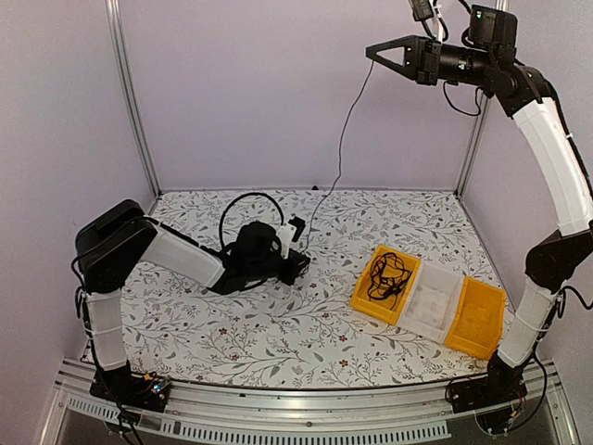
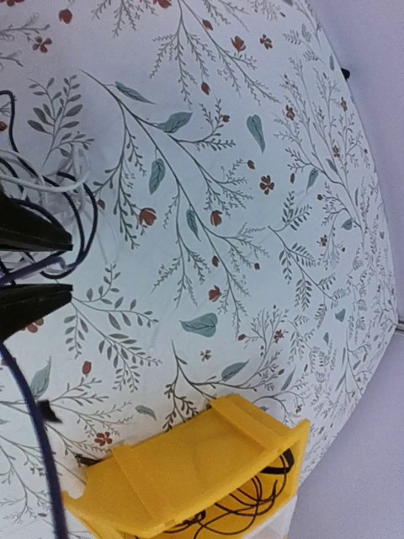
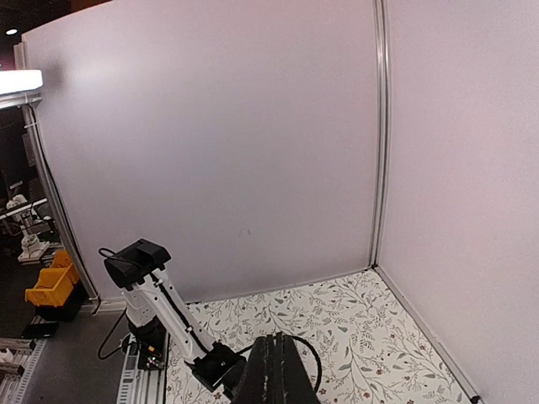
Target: Untangle the cables
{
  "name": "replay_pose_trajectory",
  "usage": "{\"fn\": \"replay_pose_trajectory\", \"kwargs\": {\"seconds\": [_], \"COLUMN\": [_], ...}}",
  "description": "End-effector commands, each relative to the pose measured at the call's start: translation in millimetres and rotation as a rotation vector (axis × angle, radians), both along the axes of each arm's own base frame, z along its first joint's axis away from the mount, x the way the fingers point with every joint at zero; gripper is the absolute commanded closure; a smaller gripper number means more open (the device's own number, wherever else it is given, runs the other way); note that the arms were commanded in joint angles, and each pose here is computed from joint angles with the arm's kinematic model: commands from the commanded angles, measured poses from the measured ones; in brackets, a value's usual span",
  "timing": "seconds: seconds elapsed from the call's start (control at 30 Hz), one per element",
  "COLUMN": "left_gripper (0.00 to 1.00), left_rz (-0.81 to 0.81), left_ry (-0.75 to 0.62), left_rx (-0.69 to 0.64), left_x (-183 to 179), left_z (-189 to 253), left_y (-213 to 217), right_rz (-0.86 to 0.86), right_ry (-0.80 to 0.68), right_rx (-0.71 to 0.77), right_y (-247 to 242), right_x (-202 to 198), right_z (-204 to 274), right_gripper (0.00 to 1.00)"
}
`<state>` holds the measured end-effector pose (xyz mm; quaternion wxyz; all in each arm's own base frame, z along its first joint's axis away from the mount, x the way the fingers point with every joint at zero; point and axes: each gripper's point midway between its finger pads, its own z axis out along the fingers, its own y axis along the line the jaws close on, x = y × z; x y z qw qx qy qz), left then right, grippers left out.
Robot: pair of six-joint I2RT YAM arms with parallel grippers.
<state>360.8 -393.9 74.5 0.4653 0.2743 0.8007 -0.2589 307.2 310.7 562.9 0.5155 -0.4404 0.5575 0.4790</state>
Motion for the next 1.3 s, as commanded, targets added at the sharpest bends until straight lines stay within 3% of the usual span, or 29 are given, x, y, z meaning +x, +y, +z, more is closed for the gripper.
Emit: {"fn": "replay_pose_trajectory", "kwargs": {"seconds": [0.0,0.4,0.73,0.97,1.13,1.27], "left_gripper": [0.83,0.77,0.77,0.75,0.67,0.64], "left_rz": [0.064,0.374,0.462,0.508,0.522,0.570], "left_ry": [0.089,0.160,0.189,0.220,0.263,0.301], "left_rx": [0.114,0.449,0.502,0.471,0.498,0.499], "left_x": [-0.2,14.8,11.7,18.7,18.3,14.0], "left_z": [-37.7,-73.9,-75.7,-67.2,-77.0,-86.9], "left_y": [36.1,130.8,194.2,205.2,212.1,223.3], "right_rz": [-0.065,-0.265,-0.516,-0.607,-0.711,-0.759], "right_ry": [-0.085,-0.314,-0.368,-0.376,-0.497,-0.473], "right_rx": [0.101,0.242,0.252,0.231,0.250,0.258], "right_y": [-31.4,-120.8,-221.6,-240.7,-264.7,-279.6], "right_x": [-6.2,-29.2,-16.6,-3.7,-13.9,-5.5], "right_z": [48.4,129.6,150.2,141.1,164.6,161.7], "right_gripper": [1.00,1.00,1.00,1.00,1.00,1.00]}}
